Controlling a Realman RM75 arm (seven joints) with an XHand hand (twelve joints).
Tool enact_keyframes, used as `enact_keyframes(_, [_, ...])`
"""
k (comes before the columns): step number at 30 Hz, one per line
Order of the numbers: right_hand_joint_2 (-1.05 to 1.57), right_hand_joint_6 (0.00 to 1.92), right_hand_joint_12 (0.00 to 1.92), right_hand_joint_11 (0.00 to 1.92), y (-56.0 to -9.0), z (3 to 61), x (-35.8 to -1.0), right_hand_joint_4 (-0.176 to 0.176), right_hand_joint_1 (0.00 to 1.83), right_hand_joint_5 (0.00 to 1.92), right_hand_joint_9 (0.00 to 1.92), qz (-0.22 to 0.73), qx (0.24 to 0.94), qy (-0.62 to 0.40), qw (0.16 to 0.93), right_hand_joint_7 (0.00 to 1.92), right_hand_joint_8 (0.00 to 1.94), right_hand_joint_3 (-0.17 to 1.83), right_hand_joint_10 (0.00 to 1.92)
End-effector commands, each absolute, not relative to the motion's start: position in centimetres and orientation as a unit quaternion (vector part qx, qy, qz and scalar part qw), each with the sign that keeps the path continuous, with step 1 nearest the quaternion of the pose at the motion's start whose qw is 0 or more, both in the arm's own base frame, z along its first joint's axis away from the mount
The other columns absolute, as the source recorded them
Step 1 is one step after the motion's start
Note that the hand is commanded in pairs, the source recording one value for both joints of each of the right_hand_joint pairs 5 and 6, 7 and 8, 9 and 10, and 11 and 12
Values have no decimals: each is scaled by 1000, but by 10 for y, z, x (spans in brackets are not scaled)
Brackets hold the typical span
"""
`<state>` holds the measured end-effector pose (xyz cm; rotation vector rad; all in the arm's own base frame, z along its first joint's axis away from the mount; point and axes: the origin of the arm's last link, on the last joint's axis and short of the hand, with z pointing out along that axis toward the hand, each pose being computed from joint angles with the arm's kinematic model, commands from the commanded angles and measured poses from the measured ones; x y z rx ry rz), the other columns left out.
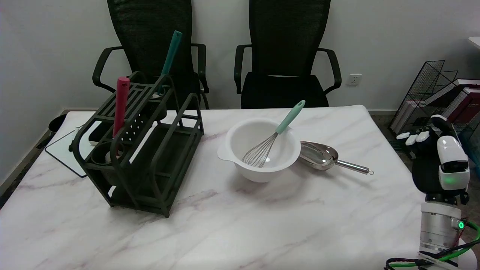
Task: Pick up the whisk.
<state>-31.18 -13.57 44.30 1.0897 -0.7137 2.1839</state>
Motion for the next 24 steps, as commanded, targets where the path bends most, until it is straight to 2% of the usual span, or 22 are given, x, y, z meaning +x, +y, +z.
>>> enact_keyframes(1, [587,751,1079,1079,-162,451,-318,0,891,751,1222,825,372,-314,287,1206,1206,1076,1222])
enact_keyframes(5, [585,739,1031,1031,-193,467,-315,0,896,739,1192,824,352,-341,285,1175,1175,1065,1192])
enact_keyframes(8, [567,716,818,818,-225,479,-309,0,904,716,938,815,343,-363,294,1032,1032,1057,938])
enact_keyframes(10, [561,687,763,763,-250,484,-302,0,913,687,864,809,337,-380,296,984,984,1031,864])
enact_keyframes(16, [491,579,716,716,-300,505,-284,0,930,579,791,798,337,-390,312,878,878,1023,791])
enact_keyframes(24, [413,455,597,597,-362,498,-283,0,937,455,678,757,289,-470,350,695,695,1048,678])
